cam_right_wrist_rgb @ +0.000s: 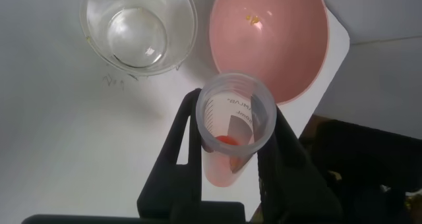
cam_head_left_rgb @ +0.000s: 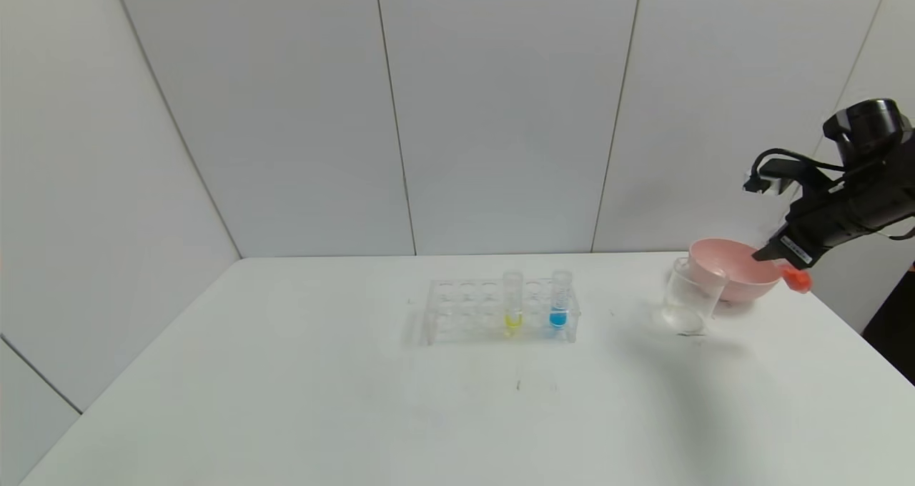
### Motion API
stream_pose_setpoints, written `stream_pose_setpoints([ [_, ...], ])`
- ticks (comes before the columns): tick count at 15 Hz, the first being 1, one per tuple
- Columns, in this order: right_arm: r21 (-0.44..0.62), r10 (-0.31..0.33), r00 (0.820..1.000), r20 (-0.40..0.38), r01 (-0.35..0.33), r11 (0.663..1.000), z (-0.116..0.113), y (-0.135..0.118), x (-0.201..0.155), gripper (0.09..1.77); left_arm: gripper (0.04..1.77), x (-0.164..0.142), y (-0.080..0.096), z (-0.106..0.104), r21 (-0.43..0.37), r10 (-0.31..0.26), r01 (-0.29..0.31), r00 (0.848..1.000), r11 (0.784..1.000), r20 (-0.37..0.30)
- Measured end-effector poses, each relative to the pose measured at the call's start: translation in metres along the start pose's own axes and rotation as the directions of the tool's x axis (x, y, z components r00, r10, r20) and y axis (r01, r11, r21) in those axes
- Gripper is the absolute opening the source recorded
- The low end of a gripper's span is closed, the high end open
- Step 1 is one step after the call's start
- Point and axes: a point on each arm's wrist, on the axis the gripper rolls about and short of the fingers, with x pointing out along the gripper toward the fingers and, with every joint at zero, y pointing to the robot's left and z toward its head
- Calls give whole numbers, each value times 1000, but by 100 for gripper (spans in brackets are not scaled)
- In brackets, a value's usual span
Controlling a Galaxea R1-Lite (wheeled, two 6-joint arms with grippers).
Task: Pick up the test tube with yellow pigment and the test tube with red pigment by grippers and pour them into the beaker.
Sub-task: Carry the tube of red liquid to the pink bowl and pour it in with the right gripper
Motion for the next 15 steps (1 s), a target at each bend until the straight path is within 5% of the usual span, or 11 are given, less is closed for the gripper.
stream_pose_setpoints([
  [10,-146,0,997,-77,-12,989,17,7,27,54,172,0,0,0,0,0,0,1000,1000,0],
  [15,-325,-43,986,-164,-13,946,14,9,28,54,172,0,0,0,0,0,0,1000,1000,0],
])
